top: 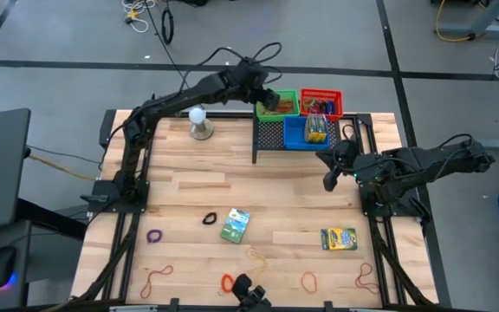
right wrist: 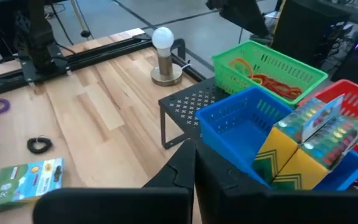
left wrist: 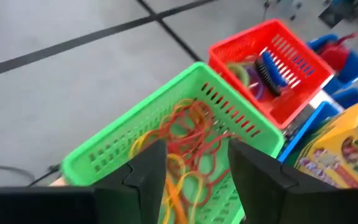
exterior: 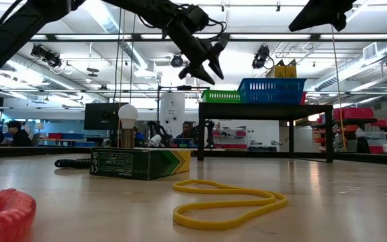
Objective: Pick & Place Office Desk Supplies
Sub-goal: Put the orange rubber band into the green bin, then put the black spiral keychain into the red bin
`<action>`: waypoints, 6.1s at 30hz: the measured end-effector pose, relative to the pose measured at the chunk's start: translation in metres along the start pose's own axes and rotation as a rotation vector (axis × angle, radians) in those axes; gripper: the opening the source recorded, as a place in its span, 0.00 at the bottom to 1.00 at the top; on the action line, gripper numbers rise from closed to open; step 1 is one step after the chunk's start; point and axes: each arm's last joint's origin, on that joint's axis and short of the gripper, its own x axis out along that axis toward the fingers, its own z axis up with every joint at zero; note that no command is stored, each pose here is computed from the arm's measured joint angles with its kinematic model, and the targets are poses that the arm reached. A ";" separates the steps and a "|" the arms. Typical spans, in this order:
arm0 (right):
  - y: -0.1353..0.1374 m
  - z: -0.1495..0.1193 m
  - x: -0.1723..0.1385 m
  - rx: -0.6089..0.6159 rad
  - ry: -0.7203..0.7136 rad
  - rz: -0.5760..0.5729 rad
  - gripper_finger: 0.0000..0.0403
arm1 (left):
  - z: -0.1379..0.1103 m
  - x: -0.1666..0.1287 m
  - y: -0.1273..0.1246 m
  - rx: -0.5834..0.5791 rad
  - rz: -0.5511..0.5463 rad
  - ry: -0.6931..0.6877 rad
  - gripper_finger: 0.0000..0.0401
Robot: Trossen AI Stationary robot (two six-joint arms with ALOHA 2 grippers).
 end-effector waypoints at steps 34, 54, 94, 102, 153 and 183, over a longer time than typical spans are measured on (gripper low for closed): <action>0.000 0.000 0.000 -0.124 0.003 0.005 0.04 | -0.130 -0.074 -0.092 0.203 -0.178 -0.228 0.01; 0.041 -0.003 0.016 -0.046 0.140 0.176 0.02 | -0.210 -0.136 -0.031 0.196 -0.375 -0.357 0.02; 0.239 -0.156 0.027 -0.283 1.043 0.482 0.40 | -0.239 -0.145 -0.037 0.341 -0.458 -0.318 0.02; 0.246 -0.188 0.037 -0.359 1.063 0.406 0.34 | -0.240 -0.145 -0.037 0.334 -0.459 -0.313 0.02; 0.010 0.142 0.083 0.261 0.080 -0.090 0.01 | -0.235 -0.137 -0.027 0.369 -0.433 -0.291 0.02; -0.123 0.103 0.218 0.321 0.311 -0.365 0.42 | -0.239 -0.134 -0.022 0.184 -0.359 -0.229 0.02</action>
